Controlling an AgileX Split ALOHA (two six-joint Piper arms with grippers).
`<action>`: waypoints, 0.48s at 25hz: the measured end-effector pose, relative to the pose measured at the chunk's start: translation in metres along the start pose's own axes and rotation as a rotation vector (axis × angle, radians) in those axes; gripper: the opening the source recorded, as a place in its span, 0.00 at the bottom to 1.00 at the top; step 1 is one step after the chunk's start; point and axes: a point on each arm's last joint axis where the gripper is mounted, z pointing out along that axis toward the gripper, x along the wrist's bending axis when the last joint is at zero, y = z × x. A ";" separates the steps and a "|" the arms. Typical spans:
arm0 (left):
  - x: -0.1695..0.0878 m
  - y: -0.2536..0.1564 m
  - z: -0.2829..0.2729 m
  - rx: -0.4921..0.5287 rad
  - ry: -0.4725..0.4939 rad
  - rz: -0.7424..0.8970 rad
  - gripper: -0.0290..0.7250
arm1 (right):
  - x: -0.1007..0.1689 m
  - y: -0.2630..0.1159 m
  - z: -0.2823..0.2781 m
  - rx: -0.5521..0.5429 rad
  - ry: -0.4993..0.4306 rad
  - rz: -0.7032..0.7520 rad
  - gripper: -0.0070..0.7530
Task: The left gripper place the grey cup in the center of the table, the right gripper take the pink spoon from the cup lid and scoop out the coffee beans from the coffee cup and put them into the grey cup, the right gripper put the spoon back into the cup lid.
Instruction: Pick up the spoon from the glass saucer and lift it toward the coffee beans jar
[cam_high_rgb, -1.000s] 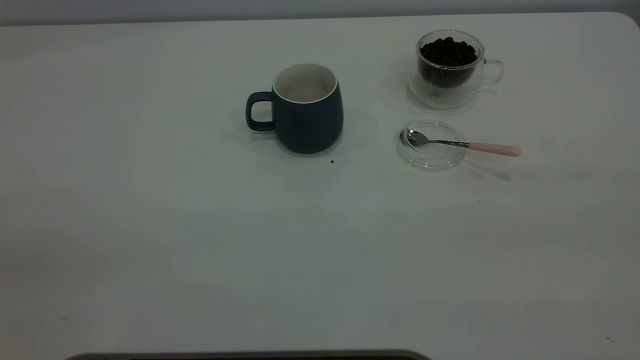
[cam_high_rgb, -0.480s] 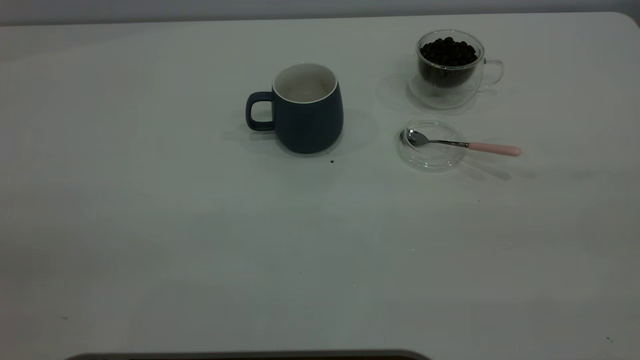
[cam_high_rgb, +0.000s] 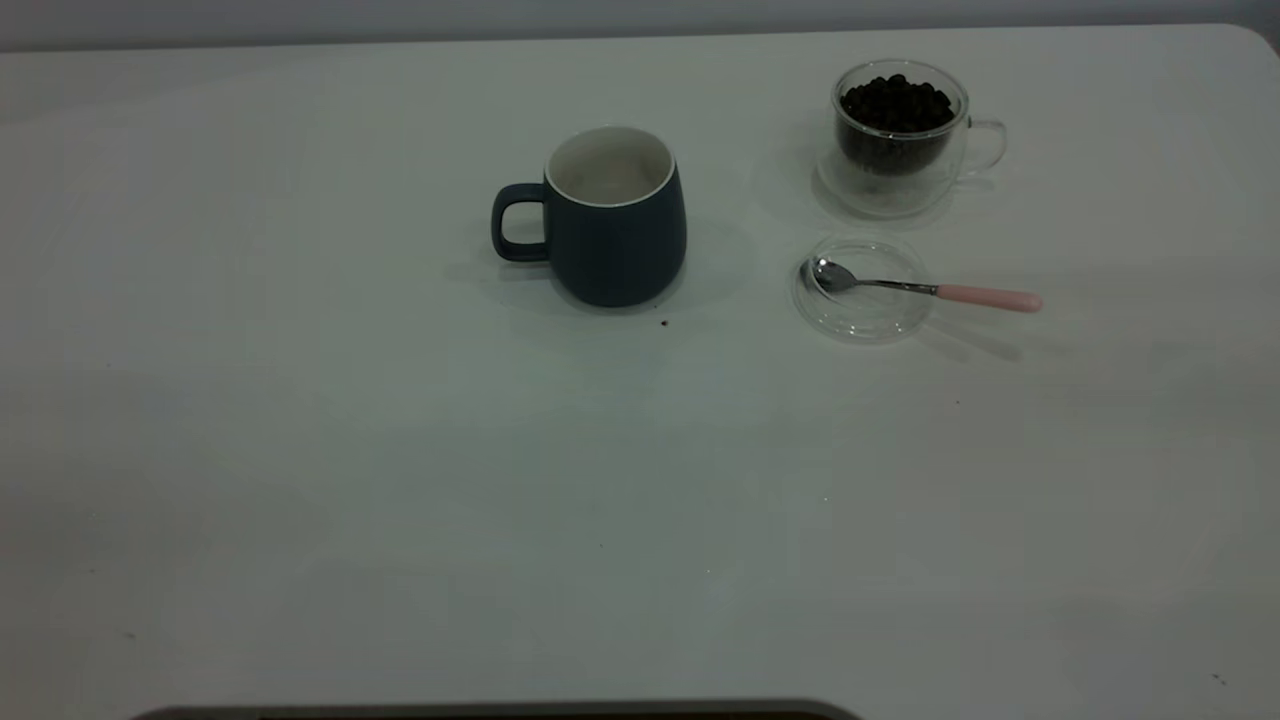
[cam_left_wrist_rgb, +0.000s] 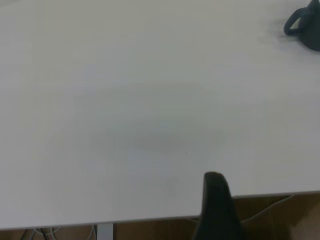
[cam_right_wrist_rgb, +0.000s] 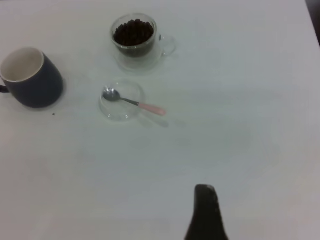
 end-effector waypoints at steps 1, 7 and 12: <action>0.000 0.000 0.000 0.000 0.000 0.000 0.79 | 0.000 0.011 0.010 0.039 -0.005 0.005 0.84; 0.000 0.000 0.000 0.000 0.000 0.000 0.79 | 0.001 0.058 0.088 0.169 0.030 0.074 0.88; 0.000 0.000 0.000 0.000 0.000 0.000 0.79 | 0.003 0.059 0.155 0.287 0.089 0.198 0.88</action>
